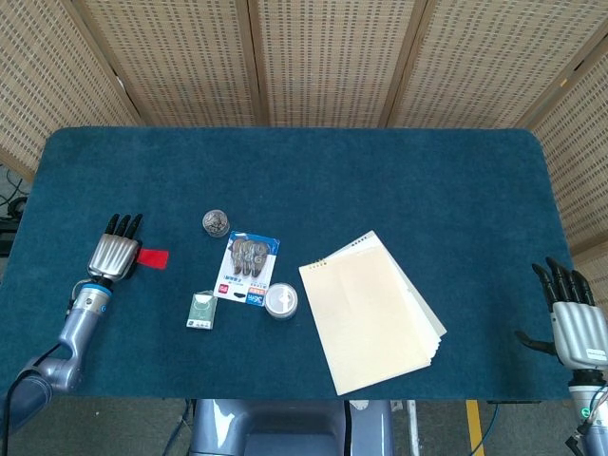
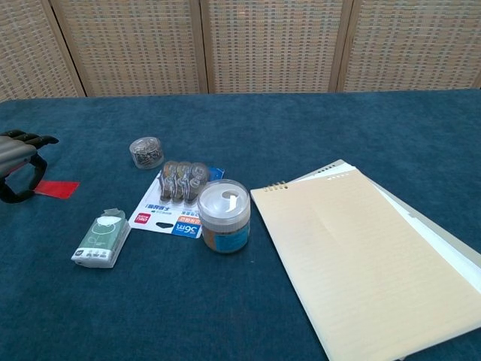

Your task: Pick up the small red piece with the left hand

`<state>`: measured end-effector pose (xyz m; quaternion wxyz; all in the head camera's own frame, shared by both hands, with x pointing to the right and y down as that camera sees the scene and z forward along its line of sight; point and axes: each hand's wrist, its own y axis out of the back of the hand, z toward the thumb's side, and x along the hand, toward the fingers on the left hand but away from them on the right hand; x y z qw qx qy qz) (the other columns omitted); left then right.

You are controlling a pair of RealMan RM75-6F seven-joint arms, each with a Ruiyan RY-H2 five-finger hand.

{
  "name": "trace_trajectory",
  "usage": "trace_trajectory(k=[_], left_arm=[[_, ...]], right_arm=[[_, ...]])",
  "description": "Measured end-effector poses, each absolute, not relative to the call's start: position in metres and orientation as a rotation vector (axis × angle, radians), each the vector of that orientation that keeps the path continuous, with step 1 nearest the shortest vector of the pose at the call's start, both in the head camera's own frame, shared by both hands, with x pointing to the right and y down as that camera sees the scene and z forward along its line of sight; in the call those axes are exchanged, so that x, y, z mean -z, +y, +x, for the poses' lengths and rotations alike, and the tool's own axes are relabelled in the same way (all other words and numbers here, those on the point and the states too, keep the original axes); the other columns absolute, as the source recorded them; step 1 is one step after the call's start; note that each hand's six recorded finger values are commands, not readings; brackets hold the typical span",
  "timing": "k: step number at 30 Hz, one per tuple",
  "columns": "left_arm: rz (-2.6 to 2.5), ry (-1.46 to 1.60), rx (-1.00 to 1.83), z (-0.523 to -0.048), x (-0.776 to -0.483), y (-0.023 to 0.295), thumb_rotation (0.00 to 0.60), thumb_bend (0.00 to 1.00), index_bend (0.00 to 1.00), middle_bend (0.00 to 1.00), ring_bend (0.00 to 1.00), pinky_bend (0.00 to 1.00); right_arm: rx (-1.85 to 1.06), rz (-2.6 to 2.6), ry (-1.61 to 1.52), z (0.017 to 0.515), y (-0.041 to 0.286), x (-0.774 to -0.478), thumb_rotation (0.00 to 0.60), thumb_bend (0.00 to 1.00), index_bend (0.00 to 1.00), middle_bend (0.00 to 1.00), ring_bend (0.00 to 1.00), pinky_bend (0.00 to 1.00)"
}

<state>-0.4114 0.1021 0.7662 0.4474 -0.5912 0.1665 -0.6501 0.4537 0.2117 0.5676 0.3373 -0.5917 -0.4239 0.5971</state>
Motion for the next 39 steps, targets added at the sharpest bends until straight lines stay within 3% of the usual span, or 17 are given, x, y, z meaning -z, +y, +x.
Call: trace_trajectory(k=[23,39], left_arm=[[-1.450,0.445,1.560,-0.393,-0.760,0.088,0.600,0.47,0.60,0.00,0.00,0.00],[-1.536,0.479,1.396,-0.327,-0.746,0.086,0.600,0.46,0.60,0.00,0.00,0.00]], right_arm=[[-1.557,-1.543,-1.108,0.454,0.212,-0.567,0.600,0.05,0.00,0.00,0.00,0.00],[-1.552,-1.547,-1.119,0.456,0.212,-0.566,0.600,0.05,0.00,0.00,0.00,0.00]])
